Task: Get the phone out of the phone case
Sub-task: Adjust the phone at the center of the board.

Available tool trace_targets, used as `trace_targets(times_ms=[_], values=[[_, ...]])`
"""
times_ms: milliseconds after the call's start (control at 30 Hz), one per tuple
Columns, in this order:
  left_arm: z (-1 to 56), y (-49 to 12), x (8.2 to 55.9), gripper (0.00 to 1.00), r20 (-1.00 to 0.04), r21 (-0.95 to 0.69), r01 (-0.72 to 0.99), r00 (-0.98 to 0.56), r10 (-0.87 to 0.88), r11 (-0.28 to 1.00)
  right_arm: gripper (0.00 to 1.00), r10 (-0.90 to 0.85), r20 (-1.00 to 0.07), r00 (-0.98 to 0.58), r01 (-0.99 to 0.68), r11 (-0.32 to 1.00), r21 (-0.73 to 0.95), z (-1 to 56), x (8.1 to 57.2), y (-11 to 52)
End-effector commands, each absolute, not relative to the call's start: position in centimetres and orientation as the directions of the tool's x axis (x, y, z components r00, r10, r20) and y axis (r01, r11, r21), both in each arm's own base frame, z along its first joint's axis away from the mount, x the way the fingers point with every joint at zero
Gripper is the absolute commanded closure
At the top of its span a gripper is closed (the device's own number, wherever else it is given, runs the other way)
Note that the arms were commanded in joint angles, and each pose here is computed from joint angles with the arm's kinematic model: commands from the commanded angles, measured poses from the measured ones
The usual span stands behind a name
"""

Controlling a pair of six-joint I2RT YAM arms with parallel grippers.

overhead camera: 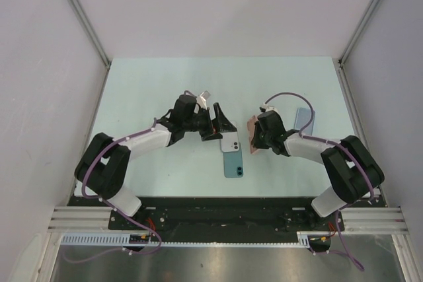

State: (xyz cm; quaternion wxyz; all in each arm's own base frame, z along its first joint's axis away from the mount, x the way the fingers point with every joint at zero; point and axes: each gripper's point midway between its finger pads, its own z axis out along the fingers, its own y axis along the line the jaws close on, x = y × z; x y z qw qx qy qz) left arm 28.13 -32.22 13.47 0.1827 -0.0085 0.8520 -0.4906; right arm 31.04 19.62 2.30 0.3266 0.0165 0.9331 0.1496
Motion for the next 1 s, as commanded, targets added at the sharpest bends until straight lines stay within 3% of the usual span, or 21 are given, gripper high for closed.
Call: trace_targets(times_ms=[0, 267, 533, 633, 800, 967], values=[[16.0, -31.6, 28.4, 0.02, -0.397, -0.807, 0.245, -0.899, -0.186, 0.537, 1.00, 0.132, -0.540, -0.831, -0.083, 0.931, 0.356, 3.2, 28.9, 19.4], [16.0, -28.9, 27.9, 0.02, -0.405, -0.791, 0.215, -0.886, -0.225, 0.573, 1.00, 0.166, -0.562, -0.810, -0.176, 0.845, 0.504, 6.3, 29.3, 23.1], [16.9, -25.3, 28.3, 0.02, -0.415, -0.787, 0.145, -0.844, -0.339, 0.600, 1.00, 0.012, -0.468, -0.883, -0.290, 0.772, 0.566, 3.3, 28.7, 32.6], [17.8, -23.6, 28.1, 0.02, -0.433, -0.791, 0.135, -0.812, -0.391, 0.597, 1.00, -0.011, -0.488, -0.873, -0.336, 0.738, 0.585, 4.4, 29.0, 35.2], [19.1, -20.4, 28.4, 0.01, -0.470, -0.784, 0.127, -0.761, -0.447, 0.608, 1.00, 0.063, -0.566, -0.822, -0.344, 0.736, 0.583, 8.8, 31.3, 33.3], [20.0, -19.8, 28.5, 0.01, -0.481, -0.787, 0.140, -0.749, -0.456, 0.601, 0.99, 0.190, -0.576, -0.795, -0.238, 0.776, 0.584, 9.9, 36.1, 27.4]])
